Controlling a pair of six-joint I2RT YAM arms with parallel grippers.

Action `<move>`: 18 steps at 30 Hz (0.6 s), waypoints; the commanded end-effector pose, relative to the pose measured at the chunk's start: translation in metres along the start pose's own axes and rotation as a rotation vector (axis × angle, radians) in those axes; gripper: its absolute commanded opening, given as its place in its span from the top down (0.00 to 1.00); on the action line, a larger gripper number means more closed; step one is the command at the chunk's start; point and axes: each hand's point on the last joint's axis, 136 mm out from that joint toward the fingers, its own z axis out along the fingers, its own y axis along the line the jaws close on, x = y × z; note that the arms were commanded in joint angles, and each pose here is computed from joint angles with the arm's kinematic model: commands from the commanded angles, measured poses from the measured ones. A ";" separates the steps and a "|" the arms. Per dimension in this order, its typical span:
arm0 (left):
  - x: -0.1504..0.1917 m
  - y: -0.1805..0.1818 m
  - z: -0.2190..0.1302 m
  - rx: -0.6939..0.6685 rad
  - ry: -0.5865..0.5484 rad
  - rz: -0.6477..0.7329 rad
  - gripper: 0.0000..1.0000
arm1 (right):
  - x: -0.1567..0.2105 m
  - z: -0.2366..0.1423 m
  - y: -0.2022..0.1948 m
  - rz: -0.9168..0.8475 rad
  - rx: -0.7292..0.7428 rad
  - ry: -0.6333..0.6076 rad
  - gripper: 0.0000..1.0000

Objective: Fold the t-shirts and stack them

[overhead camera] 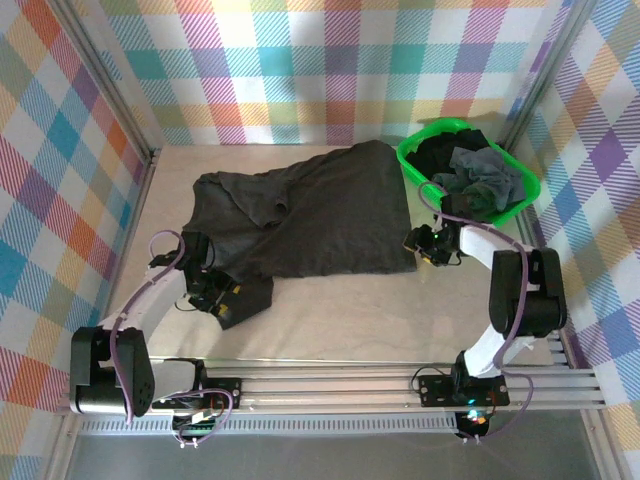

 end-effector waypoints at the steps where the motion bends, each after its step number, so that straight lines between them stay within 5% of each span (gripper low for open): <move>1: -0.002 0.000 0.005 -0.007 0.000 -0.005 0.52 | 0.001 0.003 0.016 -0.013 -0.082 0.039 0.50; 7: -0.004 0.000 0.004 -0.007 -0.011 -0.003 0.53 | 0.013 -0.003 0.001 -0.013 -0.012 0.051 0.54; 13: -0.004 0.003 0.002 -0.015 -0.023 0.001 0.54 | 0.024 -0.005 -0.004 0.017 0.000 0.079 0.77; 18: -0.005 0.002 -0.001 -0.012 -0.028 0.006 0.55 | 0.025 -0.014 -0.018 0.022 0.086 0.059 0.76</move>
